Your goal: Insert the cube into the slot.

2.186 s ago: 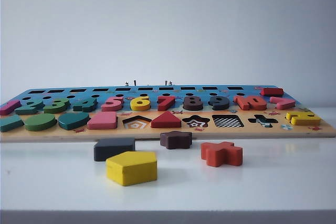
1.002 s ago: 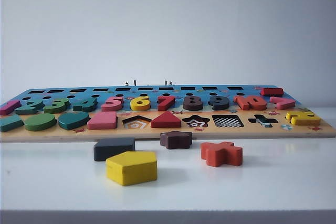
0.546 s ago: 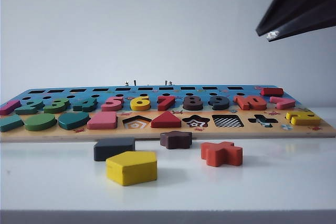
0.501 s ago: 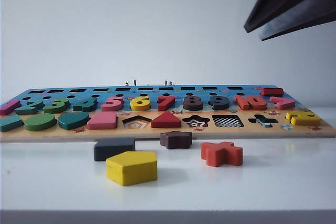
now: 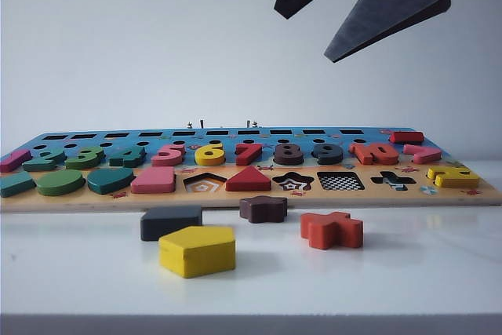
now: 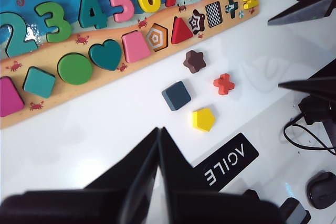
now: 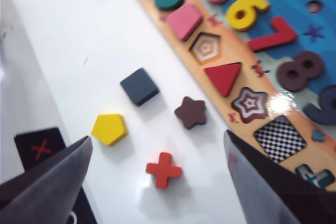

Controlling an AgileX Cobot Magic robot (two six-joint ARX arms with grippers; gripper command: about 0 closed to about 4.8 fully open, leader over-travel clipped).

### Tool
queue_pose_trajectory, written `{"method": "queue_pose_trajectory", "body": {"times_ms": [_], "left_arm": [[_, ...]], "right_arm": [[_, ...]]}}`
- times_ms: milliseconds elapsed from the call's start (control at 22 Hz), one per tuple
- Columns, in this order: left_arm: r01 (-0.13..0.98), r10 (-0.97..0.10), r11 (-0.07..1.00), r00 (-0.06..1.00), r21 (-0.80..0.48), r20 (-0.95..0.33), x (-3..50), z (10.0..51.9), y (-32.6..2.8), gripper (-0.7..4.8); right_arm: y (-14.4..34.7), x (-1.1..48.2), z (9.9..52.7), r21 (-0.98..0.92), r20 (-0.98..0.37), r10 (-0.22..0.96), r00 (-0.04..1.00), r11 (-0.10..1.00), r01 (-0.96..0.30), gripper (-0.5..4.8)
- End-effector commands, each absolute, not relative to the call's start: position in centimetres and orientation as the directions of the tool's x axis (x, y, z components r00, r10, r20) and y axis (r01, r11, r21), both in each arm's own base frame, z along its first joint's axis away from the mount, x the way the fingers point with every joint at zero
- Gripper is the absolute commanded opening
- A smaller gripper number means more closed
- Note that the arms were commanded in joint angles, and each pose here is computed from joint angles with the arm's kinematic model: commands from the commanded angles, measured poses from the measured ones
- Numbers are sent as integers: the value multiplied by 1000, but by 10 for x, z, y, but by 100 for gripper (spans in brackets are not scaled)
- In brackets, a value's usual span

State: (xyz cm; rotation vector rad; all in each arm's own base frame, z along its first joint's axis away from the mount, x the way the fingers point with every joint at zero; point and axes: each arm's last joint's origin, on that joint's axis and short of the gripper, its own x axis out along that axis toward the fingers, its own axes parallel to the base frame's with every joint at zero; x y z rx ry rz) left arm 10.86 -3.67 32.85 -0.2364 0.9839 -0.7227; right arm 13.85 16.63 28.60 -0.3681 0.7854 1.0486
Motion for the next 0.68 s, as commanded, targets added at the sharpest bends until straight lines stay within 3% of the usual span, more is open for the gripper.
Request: {"method": "queue_pose_trajectory", "body": {"times_ms": [46,410,683], "left_arm": [[461,-658,741,357,-488,-663,109,331,-37,17],[461,-658,741,357,-488,-663,109,331,-37,17],[461,-658,741,357,-488,-663,109,331,-37,17]], "right_arm": [[174,140,287,48,-761,608,226,400,-915,479],[211,157,273,-128,-804,571,166,106,-986,479],[229,170,258,-168,-792,585,174,64,-984,479]]}}
